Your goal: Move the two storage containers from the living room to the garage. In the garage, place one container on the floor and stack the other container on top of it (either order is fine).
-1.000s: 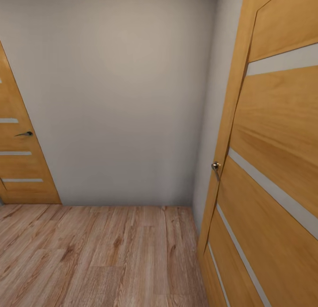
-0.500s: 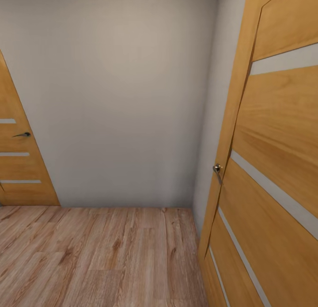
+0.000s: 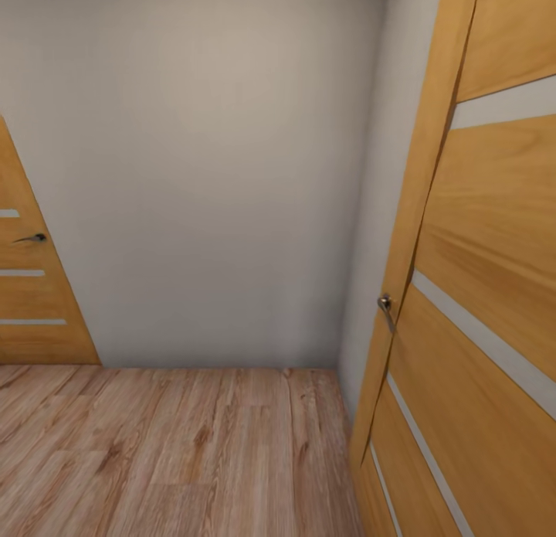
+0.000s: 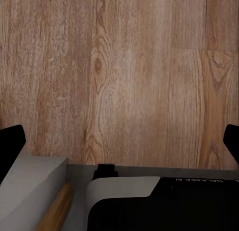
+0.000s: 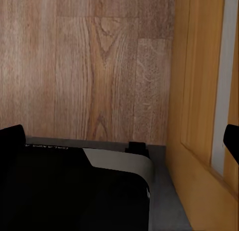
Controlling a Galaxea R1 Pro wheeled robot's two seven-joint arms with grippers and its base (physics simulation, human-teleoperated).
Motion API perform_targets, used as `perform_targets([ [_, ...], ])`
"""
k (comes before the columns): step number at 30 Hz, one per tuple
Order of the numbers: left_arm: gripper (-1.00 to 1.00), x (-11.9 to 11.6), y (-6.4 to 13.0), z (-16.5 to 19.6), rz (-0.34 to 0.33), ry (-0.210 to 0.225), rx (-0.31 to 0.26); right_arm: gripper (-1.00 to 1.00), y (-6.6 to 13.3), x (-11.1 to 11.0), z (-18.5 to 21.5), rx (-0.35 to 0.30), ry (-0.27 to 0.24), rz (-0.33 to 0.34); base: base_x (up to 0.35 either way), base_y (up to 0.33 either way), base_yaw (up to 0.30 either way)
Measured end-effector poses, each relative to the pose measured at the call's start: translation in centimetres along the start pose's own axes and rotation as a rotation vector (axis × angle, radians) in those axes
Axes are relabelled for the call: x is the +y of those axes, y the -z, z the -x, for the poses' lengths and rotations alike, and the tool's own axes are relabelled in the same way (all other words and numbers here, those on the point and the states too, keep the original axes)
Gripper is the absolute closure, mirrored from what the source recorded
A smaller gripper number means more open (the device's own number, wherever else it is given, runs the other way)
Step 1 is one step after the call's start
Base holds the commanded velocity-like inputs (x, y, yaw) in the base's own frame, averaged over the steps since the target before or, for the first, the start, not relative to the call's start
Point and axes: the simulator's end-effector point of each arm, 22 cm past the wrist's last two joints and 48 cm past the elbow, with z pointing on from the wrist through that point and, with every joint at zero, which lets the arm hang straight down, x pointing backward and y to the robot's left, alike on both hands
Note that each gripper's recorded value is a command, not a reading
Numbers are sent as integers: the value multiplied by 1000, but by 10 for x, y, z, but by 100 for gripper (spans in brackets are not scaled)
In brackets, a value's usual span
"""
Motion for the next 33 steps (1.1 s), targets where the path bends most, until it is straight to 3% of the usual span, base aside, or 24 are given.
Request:
perform_targets([
  [33, -100, 1, 0, 0, 1, 1, 1, -100, 0, 0, 0, 1, 0, 2, 42, 0, 0],
])
